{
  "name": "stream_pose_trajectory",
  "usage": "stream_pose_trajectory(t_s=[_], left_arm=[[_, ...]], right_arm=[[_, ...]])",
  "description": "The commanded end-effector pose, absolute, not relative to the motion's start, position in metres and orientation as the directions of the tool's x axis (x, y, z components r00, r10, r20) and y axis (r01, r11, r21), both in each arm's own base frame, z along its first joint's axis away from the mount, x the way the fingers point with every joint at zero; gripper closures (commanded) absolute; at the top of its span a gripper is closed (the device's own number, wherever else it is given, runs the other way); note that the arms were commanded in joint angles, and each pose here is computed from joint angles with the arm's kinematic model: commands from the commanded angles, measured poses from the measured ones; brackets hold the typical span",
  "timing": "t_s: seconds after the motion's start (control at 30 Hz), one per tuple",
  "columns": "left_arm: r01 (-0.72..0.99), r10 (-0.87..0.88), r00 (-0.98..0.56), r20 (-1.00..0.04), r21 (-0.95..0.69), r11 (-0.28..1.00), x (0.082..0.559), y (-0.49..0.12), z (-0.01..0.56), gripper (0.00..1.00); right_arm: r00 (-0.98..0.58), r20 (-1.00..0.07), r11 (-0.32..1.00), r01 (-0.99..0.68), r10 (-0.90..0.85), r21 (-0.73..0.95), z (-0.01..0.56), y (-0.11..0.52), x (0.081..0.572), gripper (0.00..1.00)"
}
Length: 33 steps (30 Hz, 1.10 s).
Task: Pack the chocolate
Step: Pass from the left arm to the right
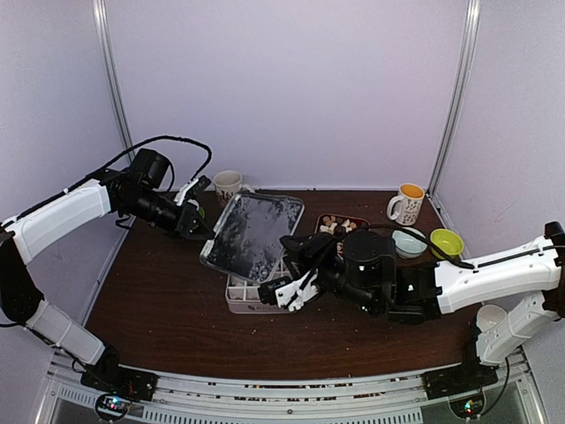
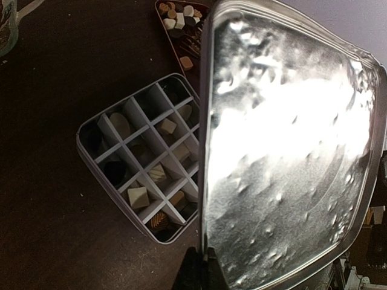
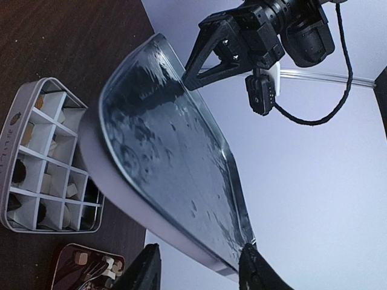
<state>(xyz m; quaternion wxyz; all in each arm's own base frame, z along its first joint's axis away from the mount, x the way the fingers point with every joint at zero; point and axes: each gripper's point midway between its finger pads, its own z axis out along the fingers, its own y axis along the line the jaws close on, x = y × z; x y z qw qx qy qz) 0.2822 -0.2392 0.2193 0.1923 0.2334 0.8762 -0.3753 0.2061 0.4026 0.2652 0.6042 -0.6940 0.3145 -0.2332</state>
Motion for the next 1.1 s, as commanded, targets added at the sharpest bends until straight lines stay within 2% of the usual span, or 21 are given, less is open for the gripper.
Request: stream_pose_trajectory(t_s=[0.0,0.2,0.3,0.43,0.6,0.73,0.77,0.83,0.93,1.07], left_arm=[[0.574,0.267,-0.803,-0.534,-0.569,0.589,0.284,-0.245,0.230,1.00],[0.566,0.260,-0.808,-0.529,-0.572,0.594,0.285,-0.245,0.230,1.00],[0.566,0.258,-0.807,-0.531,-0.573,0.592,0.285,-0.245,0.232,0.92],[0.565,0.253,-0.808,-0.532,-0.577,0.590,0.286,-0.246,0.234,0.88],[0.578,0.230,-0.790,-0.569,-0.563,0.590,0.290,-0.245,0.243,0.71],[0.604,0.189,-0.745,-0.640,-0.525,0.600,0.295,-0.243,0.265,0.62],[0.615,0.178,-0.724,-0.666,-0.507,0.604,0.296,-0.241,0.273,0.58],[0.636,0.153,-0.674,-0.723,-0.462,0.617,0.297,-0.235,0.290,0.39],[0.666,0.121,-0.579,-0.806,-0.382,0.641,0.294,-0.224,0.320,0.25],[0.659,0.094,-0.449,-0.889,-0.259,0.706,0.290,-0.203,0.354,0.19]], right_arm=[[0.682,-0.058,-0.049,-0.136,-0.729,-0.990,0.279,0.410,0.208,0.63],[0.679,-0.030,-0.085,-0.135,-0.733,-0.987,0.270,0.414,0.209,0.72],[0.677,-0.019,-0.096,-0.132,-0.736,-0.987,0.267,0.415,0.209,0.77],[0.673,-0.013,-0.102,-0.132,-0.739,-0.986,0.266,0.415,0.209,0.81],[0.672,-0.025,-0.091,-0.136,-0.740,-0.987,0.268,0.414,0.209,0.90],[0.669,-0.054,-0.062,-0.148,-0.741,-0.987,0.273,0.412,0.208,0.95],[0.669,-0.061,-0.057,-0.153,-0.741,-0.987,0.273,0.412,0.208,0.95],[0.669,-0.075,-0.046,-0.162,-0.739,-0.986,0.275,0.410,0.207,0.97],[0.666,-0.102,-0.025,-0.179,-0.739,-0.984,0.277,0.407,0.206,0.97],[0.668,-0.150,0.012,-0.206,-0.729,-0.978,0.282,0.404,0.203,0.97]])
